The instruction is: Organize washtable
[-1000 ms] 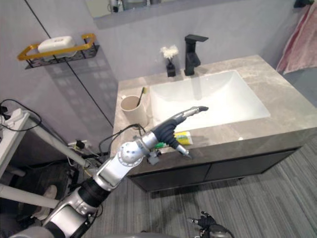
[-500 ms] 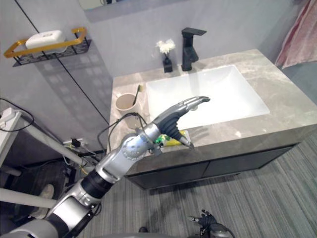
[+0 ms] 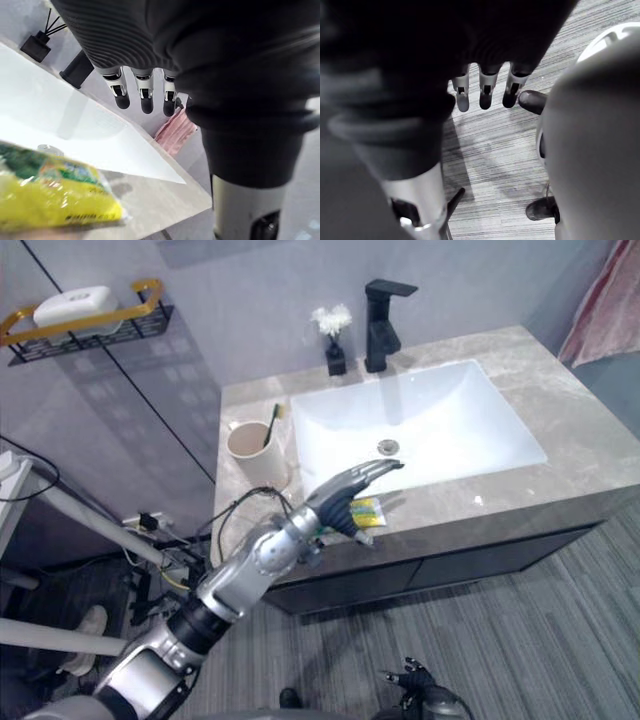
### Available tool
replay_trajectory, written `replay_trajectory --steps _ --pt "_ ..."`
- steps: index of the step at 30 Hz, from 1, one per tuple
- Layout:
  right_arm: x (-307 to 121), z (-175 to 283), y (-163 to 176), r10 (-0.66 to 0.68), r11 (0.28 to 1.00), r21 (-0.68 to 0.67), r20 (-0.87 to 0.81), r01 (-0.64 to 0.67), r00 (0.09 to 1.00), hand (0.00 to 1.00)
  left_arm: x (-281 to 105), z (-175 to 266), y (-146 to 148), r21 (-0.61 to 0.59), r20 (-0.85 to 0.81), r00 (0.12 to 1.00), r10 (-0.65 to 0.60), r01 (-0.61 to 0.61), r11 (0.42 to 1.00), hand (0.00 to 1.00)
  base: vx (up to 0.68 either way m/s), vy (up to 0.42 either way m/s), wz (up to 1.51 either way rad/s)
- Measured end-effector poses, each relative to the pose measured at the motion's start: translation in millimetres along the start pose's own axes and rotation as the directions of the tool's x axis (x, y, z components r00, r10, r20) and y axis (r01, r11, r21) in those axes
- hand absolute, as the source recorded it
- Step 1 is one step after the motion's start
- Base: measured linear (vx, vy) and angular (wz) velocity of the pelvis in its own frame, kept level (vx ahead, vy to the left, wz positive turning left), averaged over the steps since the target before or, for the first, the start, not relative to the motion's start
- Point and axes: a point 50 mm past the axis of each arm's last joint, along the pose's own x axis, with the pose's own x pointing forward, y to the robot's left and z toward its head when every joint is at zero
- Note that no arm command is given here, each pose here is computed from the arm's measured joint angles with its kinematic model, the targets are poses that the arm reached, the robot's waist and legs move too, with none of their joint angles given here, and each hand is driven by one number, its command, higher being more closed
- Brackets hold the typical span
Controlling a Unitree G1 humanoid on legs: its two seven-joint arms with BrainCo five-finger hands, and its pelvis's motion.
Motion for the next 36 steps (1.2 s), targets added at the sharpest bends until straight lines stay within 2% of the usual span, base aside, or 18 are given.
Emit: replay_trajectory --steps 6,13,28,36 --pt "0.0 4.6 4.6 0.007 1.0 0.014 0.029 -0.008 1.0 0.0 -14.1 -27.8 -17.6 -0.017 -0.124 0.99 -0.061 0.059 0.998 0.0 0.0 -0.001 -0.02" --pt "0.0 8.1 5.1 0.009 1.0 0.008 0.045 -0.009 0.999 0.0 -23.1 -43.9 -6.6 0.015 -0.198 0.98 0.032 -0.03 0.999 0.0 -0.01 -0.007 -0.02" --pt "-0.1 9.5 11.4 0.038 0.998 -0.056 0.053 -0.035 0.998 0.0 -34.0 -56.5 4.0 0.018 -0.259 0.958 0.124 -0.124 0.992 0.0 0.0 0.0 0.01" --pt "-0.3 8.6 12.2 0.042 0.997 -0.063 0.057 -0.039 0.997 0.0 -36.5 -44.4 9.5 0.034 -0.218 0.962 0.164 -0.16 0.987 0.0 -0.01 0.012 0.04"
